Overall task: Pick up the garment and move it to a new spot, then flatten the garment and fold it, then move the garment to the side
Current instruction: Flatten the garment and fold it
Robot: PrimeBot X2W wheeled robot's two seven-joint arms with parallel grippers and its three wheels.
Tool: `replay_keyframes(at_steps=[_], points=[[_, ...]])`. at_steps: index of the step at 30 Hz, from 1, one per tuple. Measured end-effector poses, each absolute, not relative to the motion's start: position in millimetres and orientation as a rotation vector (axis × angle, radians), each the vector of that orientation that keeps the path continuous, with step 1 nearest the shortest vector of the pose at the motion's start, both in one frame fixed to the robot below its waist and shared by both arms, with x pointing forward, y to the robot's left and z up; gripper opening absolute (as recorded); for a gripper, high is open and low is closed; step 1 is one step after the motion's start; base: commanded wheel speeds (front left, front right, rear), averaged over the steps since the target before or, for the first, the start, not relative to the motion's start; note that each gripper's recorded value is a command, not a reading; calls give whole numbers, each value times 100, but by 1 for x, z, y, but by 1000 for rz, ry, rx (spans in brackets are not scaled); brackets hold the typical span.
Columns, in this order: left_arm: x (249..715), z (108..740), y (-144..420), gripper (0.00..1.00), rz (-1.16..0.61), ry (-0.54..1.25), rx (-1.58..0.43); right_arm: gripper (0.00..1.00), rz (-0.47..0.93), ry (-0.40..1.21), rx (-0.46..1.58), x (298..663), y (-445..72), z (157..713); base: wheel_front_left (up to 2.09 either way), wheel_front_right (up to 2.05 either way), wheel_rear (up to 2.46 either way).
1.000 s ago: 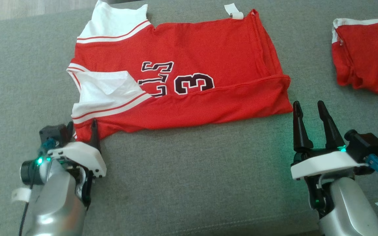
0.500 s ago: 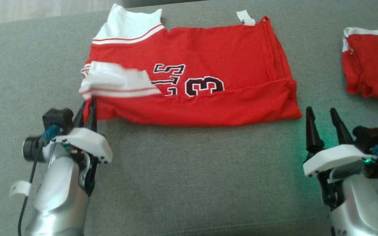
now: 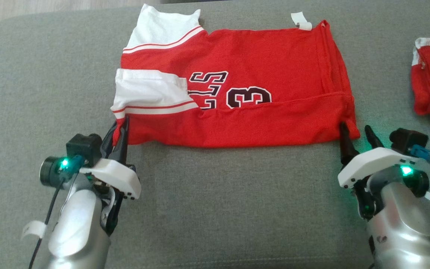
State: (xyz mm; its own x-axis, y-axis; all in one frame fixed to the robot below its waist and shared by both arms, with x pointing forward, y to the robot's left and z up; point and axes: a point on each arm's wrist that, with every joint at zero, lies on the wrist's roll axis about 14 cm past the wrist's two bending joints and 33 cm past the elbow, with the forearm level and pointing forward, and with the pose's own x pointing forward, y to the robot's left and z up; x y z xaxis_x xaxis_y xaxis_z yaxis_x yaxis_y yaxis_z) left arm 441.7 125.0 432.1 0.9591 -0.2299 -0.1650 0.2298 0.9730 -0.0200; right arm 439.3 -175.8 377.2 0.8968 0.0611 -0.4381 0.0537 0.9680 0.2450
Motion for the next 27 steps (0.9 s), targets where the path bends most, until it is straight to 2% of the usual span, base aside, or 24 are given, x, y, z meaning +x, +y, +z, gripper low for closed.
replay_keyframes(at_steps=[10,11,12,27], points=[[441,428,125,0,-234,178,-1,100,31,546,206,443,-169,361,0,0,0],[440,428,125,0,-235,178,-1,11,35,552,202,443,-169,361,0,0,0],[440,428,124,0,-235,179,-1,0,38,555,195,444,-169,361,0,0,0],[419,422,120,0,-245,221,0,0,3,407,44,427,-197,392,0,0,0]])
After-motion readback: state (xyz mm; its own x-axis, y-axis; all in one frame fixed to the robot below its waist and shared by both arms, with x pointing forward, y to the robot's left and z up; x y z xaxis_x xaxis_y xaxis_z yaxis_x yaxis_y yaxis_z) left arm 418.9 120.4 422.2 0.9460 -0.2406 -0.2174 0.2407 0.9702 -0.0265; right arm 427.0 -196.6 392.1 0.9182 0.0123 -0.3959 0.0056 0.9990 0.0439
